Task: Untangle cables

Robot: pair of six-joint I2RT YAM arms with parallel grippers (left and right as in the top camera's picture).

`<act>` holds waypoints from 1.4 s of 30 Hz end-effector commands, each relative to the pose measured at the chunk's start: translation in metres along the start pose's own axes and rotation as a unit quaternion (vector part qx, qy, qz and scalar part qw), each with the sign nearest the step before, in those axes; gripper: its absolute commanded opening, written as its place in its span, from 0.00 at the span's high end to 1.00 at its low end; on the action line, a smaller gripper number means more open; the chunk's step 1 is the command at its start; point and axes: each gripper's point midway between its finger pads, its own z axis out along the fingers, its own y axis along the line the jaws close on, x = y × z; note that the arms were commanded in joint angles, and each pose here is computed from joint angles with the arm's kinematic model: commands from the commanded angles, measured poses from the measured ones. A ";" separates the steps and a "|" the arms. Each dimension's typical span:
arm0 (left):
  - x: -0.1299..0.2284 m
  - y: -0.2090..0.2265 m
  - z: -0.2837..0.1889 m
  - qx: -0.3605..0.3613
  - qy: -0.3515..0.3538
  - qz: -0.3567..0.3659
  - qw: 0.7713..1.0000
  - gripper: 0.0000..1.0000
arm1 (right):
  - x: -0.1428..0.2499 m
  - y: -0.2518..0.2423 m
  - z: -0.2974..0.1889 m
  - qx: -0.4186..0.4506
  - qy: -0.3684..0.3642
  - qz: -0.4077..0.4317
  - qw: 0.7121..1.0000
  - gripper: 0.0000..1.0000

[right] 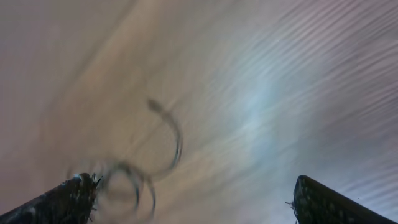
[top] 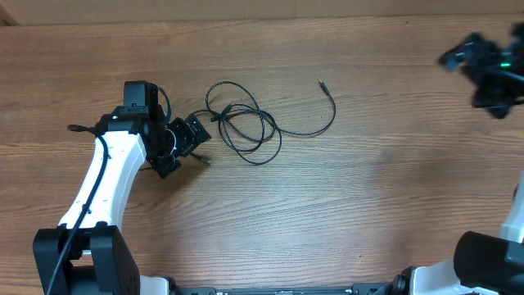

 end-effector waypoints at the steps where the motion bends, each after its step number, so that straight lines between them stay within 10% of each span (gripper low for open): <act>1: -0.005 -0.003 -0.002 -0.003 -0.010 0.017 1.000 0.00 | 0.032 0.033 0.012 -0.011 0.039 -0.038 0.998 0.00; 14: -0.043 0.017 -0.039 0.001 -0.051 0.042 0.998 0.01 | 0.165 0.141 0.111 -0.102 0.151 -0.201 0.962 0.00; 29: -0.047 0.083 -0.075 -0.030 -0.028 -0.086 0.995 0.00 | 0.318 0.227 0.257 -0.167 0.078 -0.405 0.896 0.18; 36: -0.036 0.084 -0.074 -0.038 -0.007 -0.091 0.995 0.00 | 0.332 0.231 0.270 -0.165 0.073 -0.413 0.893 0.96; 42: -0.028 0.071 -0.070 -0.025 0.009 -0.075 0.997 0.00 | 0.292 0.268 0.199 -0.198 0.035 -0.400 0.894 0.96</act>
